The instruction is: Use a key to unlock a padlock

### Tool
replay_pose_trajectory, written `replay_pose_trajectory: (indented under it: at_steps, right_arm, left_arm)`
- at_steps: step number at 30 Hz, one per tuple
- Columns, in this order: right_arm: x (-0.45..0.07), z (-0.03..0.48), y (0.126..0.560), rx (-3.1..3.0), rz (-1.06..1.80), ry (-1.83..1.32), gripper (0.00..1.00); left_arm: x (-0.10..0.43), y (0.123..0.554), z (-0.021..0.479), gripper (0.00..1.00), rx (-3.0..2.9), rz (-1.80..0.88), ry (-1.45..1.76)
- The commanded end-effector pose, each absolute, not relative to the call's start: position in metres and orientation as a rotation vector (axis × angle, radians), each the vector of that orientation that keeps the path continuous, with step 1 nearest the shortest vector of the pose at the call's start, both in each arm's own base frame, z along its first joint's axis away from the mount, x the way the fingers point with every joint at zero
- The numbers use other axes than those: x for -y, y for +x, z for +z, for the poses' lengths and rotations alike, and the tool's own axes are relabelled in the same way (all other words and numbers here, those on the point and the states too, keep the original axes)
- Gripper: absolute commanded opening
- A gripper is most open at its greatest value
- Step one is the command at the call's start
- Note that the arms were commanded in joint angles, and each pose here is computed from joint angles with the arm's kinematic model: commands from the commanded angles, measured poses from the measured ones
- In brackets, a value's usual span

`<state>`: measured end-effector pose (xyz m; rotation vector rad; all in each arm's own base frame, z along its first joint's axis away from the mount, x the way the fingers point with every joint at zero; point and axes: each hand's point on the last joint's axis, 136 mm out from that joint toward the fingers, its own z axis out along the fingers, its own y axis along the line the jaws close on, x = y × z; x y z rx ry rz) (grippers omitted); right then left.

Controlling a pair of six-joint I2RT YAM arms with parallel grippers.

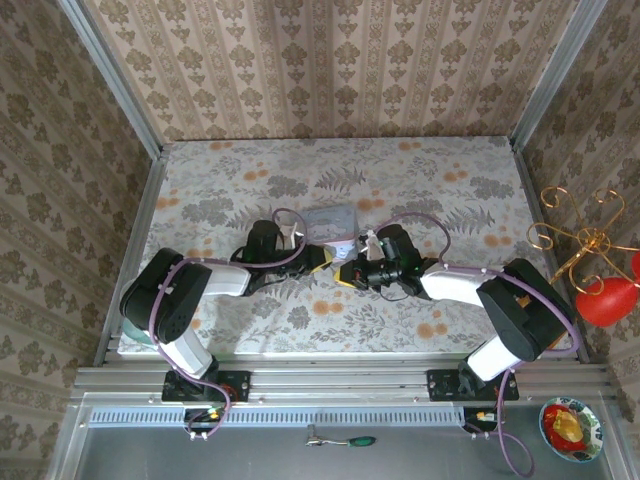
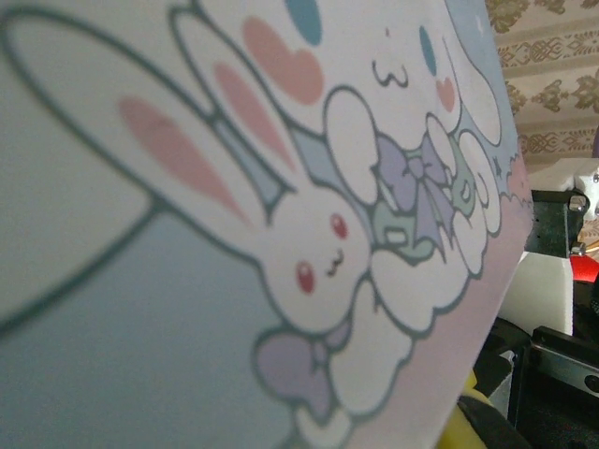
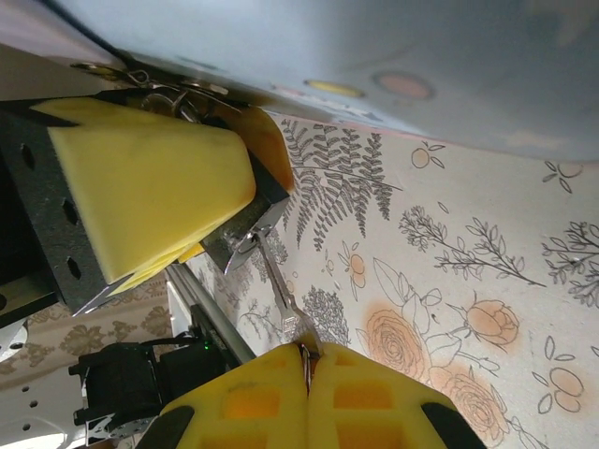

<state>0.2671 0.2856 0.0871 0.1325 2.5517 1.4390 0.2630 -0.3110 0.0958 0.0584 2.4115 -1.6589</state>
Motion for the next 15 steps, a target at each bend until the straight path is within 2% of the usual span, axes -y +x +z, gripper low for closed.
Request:
replay_pose_trajectory:
  at_steps: [1,15]
  right_arm:
    - [-0.289,0.130,0.301,-2.332,1.445,0.103,0.00]
    - [-0.285,0.141,0.317,-2.267,1.470,0.170,0.00]
  left_arm:
    - [0.326,0.218,0.093,0.08,-2.519,-1.769,0.238]
    - [0.343,0.197,0.093,0.08,-2.547,-1.795,0.317]
